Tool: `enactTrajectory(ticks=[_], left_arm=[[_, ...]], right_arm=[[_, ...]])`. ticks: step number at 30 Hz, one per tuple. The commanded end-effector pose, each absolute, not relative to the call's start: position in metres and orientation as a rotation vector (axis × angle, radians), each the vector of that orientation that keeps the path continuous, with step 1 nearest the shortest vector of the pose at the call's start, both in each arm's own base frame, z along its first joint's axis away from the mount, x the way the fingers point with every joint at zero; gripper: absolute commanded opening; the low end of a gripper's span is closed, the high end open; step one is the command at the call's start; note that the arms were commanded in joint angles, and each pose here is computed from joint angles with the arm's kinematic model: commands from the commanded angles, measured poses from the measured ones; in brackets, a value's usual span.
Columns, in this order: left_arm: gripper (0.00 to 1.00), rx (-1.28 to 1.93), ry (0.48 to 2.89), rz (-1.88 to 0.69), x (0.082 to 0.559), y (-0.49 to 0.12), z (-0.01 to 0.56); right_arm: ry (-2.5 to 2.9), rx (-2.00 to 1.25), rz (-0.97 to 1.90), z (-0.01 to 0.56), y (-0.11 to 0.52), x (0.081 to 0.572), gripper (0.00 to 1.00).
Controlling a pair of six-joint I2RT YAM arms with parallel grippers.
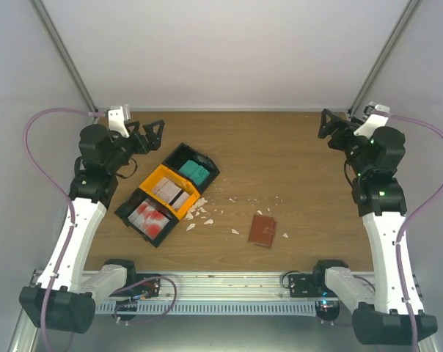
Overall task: Put the credit cards into the card holder
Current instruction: Move the storage box to the center of the board.
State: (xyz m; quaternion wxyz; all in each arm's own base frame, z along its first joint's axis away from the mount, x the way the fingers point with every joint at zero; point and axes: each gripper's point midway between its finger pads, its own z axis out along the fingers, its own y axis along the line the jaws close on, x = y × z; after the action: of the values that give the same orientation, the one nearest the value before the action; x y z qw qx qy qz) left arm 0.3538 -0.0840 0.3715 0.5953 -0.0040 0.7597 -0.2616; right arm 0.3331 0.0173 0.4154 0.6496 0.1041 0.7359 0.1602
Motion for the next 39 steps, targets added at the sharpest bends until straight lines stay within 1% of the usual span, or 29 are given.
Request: enactTrajectory(ticks=[1,4,8,11,15,19,21,24,27,30,36,39], left_arm=[[0.98,0.001,1.708,-0.669,0.349,-0.084,0.383],[0.99,0.082,1.7,-0.739,0.342,-0.095,0.379],[0.99,0.279,1.654,-0.968,0.324,-0.132,0.374],[0.99,0.39,1.687,-1.089,0.314,-0.164,0.357],[0.99,0.46,1.856,-1.119,0.31,-0.215,0.316],[0.99,0.409,2.119,-1.109,0.305,-0.246,0.252],[0.99,0.351,2.266,-1.056,0.299,-0.251,0.213],[0.99,0.201,2.499,-0.861,0.287,-0.238,0.153],[0.99,0.044,2.627,-0.648,0.276,-0.213,0.122],[0.99,-0.106,2.647,-0.498,0.269,-0.188,0.12],[0.99,-0.447,2.612,-0.206,0.251,-0.125,0.123],[0.99,-0.569,2.589,-0.119,0.24,-0.104,0.123]], right_arm=[[1.622,0.175,0.479,0.427,0.027,0.328,0.99],[1.639,0.082,0.539,0.421,0.041,0.328,0.99],[1.681,0.028,0.615,0.402,0.053,0.33,0.99],[1.759,0.006,0.667,0.378,0.066,0.337,0.99],[1.886,-0.009,0.685,0.338,0.095,0.345,0.99],[2.046,-0.01,0.665,0.286,0.124,0.347,1.0],[2.13,-0.019,0.649,0.257,0.138,0.342,1.0],[2.233,-0.022,0.628,0.218,0.15,0.332,1.0],[2.295,-0.025,0.616,0.192,0.154,0.323,1.0],[2.327,-0.03,0.626,0.177,0.157,0.317,0.99],[2.375,-0.045,0.651,0.158,0.162,0.314,1.0],[2.401,-0.045,0.654,0.148,0.163,0.312,1.0]])
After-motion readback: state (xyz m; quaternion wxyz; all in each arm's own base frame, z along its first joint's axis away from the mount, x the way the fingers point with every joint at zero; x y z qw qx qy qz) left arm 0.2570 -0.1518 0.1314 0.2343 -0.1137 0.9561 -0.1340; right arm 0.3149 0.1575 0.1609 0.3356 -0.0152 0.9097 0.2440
